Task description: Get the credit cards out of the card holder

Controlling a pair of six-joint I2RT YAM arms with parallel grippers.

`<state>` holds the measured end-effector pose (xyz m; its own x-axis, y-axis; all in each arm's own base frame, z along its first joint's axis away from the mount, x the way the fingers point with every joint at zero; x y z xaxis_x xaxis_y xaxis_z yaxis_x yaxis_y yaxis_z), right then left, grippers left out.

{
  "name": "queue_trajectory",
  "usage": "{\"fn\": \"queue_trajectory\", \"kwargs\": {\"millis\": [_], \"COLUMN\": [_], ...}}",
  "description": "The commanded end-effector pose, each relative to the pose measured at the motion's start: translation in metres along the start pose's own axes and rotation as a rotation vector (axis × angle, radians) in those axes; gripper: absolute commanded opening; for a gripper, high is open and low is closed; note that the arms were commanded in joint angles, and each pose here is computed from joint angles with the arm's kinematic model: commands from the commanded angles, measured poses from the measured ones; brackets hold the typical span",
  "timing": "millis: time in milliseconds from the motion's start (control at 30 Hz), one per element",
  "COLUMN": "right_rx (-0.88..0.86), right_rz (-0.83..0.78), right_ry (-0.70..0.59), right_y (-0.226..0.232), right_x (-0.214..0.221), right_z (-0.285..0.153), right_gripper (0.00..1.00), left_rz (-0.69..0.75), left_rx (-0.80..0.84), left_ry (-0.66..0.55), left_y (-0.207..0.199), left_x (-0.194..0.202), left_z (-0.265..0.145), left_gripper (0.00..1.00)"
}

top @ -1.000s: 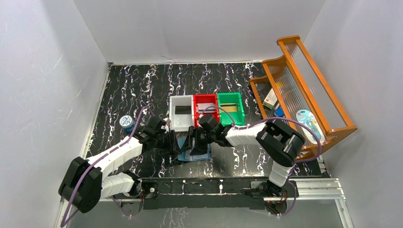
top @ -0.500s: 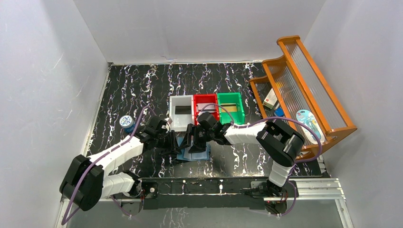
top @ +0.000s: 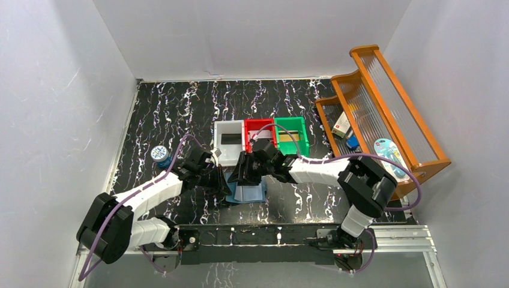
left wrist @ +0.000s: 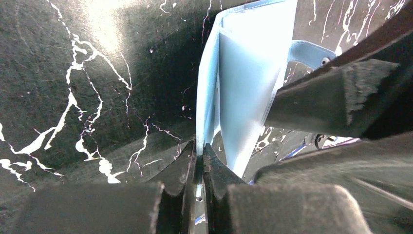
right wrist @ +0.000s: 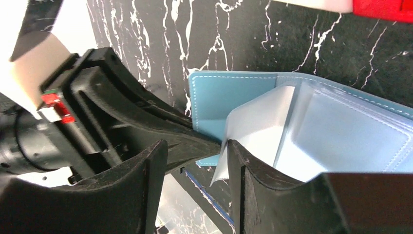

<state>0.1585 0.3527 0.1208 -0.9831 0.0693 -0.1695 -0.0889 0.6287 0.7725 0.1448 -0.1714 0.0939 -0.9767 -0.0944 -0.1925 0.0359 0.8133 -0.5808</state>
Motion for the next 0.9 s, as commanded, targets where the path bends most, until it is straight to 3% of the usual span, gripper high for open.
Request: {"fn": "queue_trajectory", "kwargs": {"millis": [0,133,367,500,733,867], "right_rx": [-0.03,0.008,0.13,0.176,0.089,0.159], "right_rz": [-0.04,-0.037,-0.026,-0.011,-0.078,-0.138], "right_ry": [-0.079,-0.123,-0.207,-0.164,0.001,0.06], "right_y": [0.016,0.01,-0.01,-0.017,-0.006,-0.008], "right_x": [-0.01,-0.012,-0.013,-0.009,-0.004,-0.002], "right_z": [-0.014,-0.025,-0.042,-0.036,-0.001,0.024], "right_gripper": [0.56,0.54,0.3,0.23,0.22,0.26], "left_rz": [0.006,0.0,0.0,0.001,0.004,0.002], "left_rx": [0.008,-0.002,-0.002,0.0,0.004,-0.002], "left_ry": [0.033,0.035,0.033,0.031,0.033,0.01], "left_y": [0.002,0.005,0.005,0.004,0.003,0.002], "left_x": [0.007,0.008,0.009,0.009,0.009,0.007], "left_z": [0.001,0.002,0.001,0.001,0.0,-0.003], "left_gripper": [0.01,0.0,0.0,0.0,0.01,0.15]}}
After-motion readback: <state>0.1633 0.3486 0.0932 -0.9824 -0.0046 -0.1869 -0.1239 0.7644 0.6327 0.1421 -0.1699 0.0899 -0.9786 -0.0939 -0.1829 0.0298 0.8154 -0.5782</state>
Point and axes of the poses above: each gripper's point midway between its finger pads, its own z axis out along the fingers, its own y axis along the line the jaws close on, x = y × z, the point moved 6 cm from there along -z, back along the fingers
